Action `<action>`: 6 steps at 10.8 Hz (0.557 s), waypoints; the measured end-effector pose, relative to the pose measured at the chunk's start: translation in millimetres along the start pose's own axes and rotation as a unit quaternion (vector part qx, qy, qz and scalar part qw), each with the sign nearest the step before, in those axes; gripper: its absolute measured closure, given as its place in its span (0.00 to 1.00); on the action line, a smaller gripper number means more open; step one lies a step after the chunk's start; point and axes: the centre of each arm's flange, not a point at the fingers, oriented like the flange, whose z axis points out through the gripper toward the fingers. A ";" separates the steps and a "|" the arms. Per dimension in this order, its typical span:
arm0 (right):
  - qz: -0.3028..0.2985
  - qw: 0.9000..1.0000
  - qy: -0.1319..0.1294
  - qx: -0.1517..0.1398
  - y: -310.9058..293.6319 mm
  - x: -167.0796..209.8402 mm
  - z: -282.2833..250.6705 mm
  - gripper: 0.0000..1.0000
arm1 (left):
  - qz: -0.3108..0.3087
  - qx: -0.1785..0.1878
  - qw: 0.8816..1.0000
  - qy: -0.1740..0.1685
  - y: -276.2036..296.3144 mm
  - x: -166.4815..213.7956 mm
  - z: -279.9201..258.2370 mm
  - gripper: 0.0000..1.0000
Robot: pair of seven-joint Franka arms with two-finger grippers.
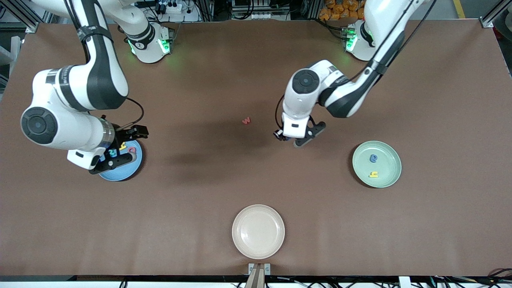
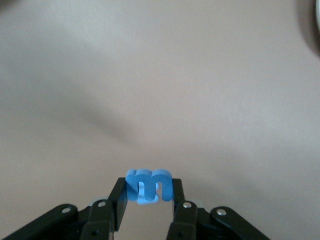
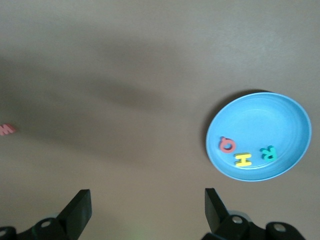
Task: Sort uppercase to blue plate, lowercase to green plate
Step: 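Carry the m to the green plate while the right gripper reaches letters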
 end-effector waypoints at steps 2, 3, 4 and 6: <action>0.028 1.000 -0.001 -0.008 -42.5 1.3 1.4 0.00 | 0.020 0.003 1.000 -0.013 -10.6 44.7 -25.3 0.60; 0.041 0.999 0.000 -0.012 -66.2 1.0 2.5 0.00 | 0.031 0.003 0.999 -0.020 -20.1 70.1 -38.0 0.60; 0.053 0.998 0.000 -0.016 -88.4 0.1 3.9 0.00 | 0.042 0.002 0.999 -0.026 -33.2 96.2 -47.6 0.60; 0.074 0.997 0.004 -0.022 -120.6 -1.8 6.4 0.00 | 0.063 0.000 0.997 -0.034 -63.8 144.6 -58.9 0.60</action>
